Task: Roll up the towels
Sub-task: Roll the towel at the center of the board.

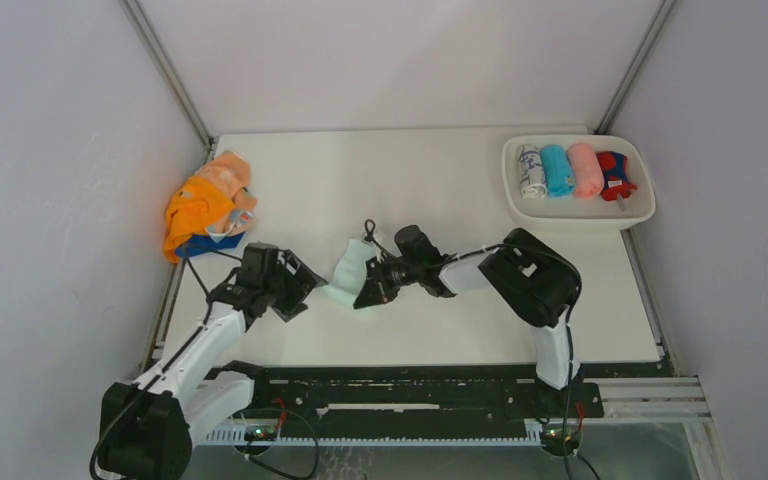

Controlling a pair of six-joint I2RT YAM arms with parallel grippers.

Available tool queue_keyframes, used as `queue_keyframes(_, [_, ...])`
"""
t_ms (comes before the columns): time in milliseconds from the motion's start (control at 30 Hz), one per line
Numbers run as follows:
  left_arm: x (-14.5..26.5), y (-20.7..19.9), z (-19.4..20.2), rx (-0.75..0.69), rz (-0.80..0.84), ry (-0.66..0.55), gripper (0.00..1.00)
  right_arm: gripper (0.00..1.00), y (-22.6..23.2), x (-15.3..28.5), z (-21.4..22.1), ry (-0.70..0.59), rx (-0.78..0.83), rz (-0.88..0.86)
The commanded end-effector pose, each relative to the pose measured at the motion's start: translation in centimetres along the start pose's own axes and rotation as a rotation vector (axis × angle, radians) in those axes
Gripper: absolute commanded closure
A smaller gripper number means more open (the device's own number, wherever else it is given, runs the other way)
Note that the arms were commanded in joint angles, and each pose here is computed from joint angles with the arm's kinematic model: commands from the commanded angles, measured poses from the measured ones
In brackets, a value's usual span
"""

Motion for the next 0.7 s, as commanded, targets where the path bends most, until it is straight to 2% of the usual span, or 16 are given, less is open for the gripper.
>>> queue_keyframes(0, [-0.5,0.2,0.5,0.042,0.066,0.006,0.2,1.0,-0.3,0.1,-0.5,0.004,-0.207,-0.211])
queue_keyframes(233, [-1.3,0.3,1.0,0.078,0.099,0.026,0.22,1.0,-2.8,-0.4,-0.1,0.045,-0.375,-0.189])
queue_keyframes(533, [-2.7,0.6,1.6,0.106,0.107,0.045,0.33,1.0,-4.8,-1.0,0.6,0.101,-0.531,-0.108])
queue_keyframes(667, [-3.1,0.6,1.7,0.102,0.099,0.037,0.35,1.0,-5.3,-1.2,0.7,0.116,-0.575,-0.087])
Point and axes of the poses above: each gripper's point midway between its finger pads, its own x axis back along the fingers, its own y axis along the line the jaws close on, z = x × y, the point moved 9 cm from there along x, back along the fingers, and after that the axes turned 5 degrees about -x, right-handed, at the moved point
